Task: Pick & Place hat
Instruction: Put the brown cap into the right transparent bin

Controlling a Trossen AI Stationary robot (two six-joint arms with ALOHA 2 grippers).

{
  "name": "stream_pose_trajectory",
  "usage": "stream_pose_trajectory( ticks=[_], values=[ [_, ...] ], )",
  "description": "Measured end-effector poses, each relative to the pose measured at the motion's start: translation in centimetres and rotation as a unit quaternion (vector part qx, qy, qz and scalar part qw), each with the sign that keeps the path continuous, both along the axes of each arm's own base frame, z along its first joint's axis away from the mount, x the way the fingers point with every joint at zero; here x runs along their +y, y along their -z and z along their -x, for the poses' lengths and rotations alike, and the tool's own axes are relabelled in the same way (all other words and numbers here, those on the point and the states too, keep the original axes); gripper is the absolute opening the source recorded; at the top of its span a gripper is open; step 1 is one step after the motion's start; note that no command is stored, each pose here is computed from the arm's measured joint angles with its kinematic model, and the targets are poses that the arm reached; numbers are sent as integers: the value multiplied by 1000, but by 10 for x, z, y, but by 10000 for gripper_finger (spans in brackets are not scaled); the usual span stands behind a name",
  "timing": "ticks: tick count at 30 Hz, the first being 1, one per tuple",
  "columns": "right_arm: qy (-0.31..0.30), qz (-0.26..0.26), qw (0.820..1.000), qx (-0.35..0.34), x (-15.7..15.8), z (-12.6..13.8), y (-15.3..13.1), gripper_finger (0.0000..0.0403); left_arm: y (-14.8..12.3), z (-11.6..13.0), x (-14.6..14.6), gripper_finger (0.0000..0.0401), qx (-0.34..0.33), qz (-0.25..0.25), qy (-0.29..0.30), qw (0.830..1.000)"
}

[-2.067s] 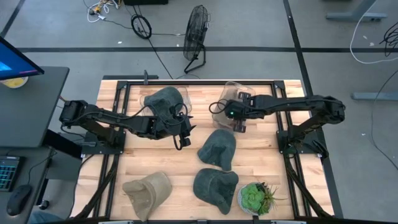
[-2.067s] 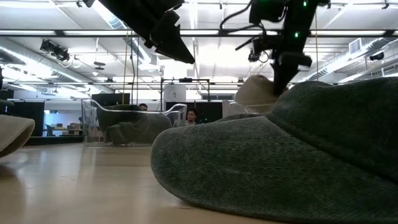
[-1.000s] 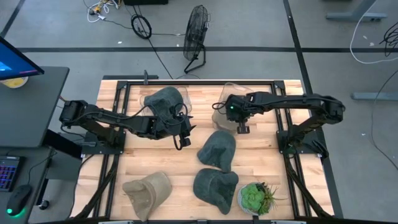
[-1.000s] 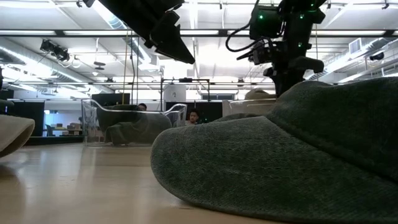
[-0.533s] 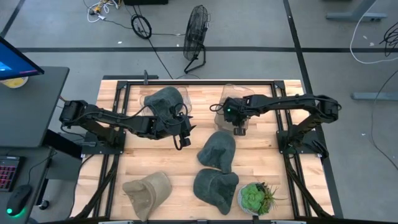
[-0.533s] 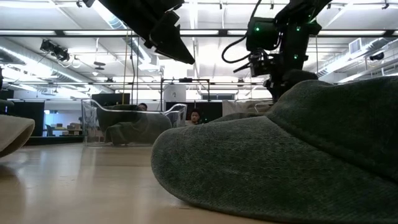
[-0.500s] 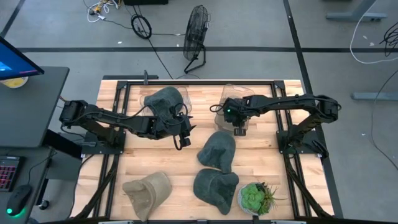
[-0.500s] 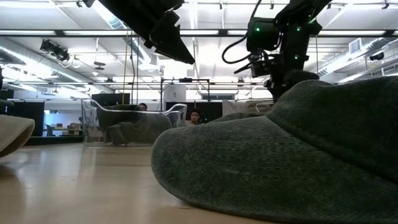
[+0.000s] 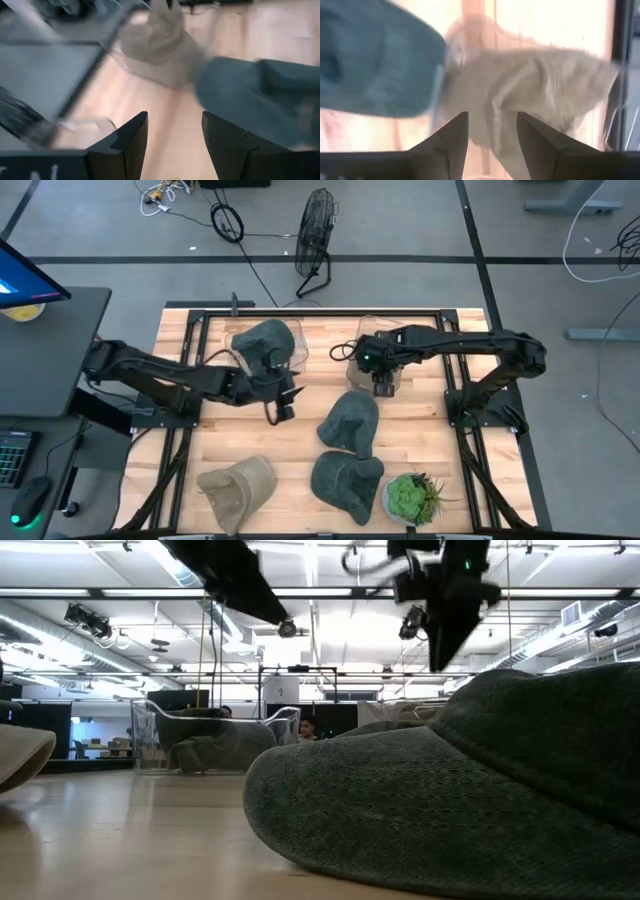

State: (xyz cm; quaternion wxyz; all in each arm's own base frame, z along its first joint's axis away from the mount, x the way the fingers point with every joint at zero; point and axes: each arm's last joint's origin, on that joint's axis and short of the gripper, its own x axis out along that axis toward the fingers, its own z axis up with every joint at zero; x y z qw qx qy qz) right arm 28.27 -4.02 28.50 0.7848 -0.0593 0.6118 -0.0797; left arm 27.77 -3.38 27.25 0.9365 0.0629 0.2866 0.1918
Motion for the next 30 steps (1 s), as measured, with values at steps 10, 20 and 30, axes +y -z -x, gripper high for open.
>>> stream_pose_trajectory(
  ticks=[10, 20, 30],
  values=[
    [-62, -1, 990, -124, 44, -24, -11, 173, 13, 45, -56, 192, 157, 274, 104, 943],
    [-94, -5, 988, -126, 64, -24, -1, 173, 39, 83, -132, 192, 264, 272, 155, 912],
    [-98, -4, 985, -139, 64, -26, -2, 173, 84, 100, -170, 192, 356, 232, 106, 899]
  ],
)
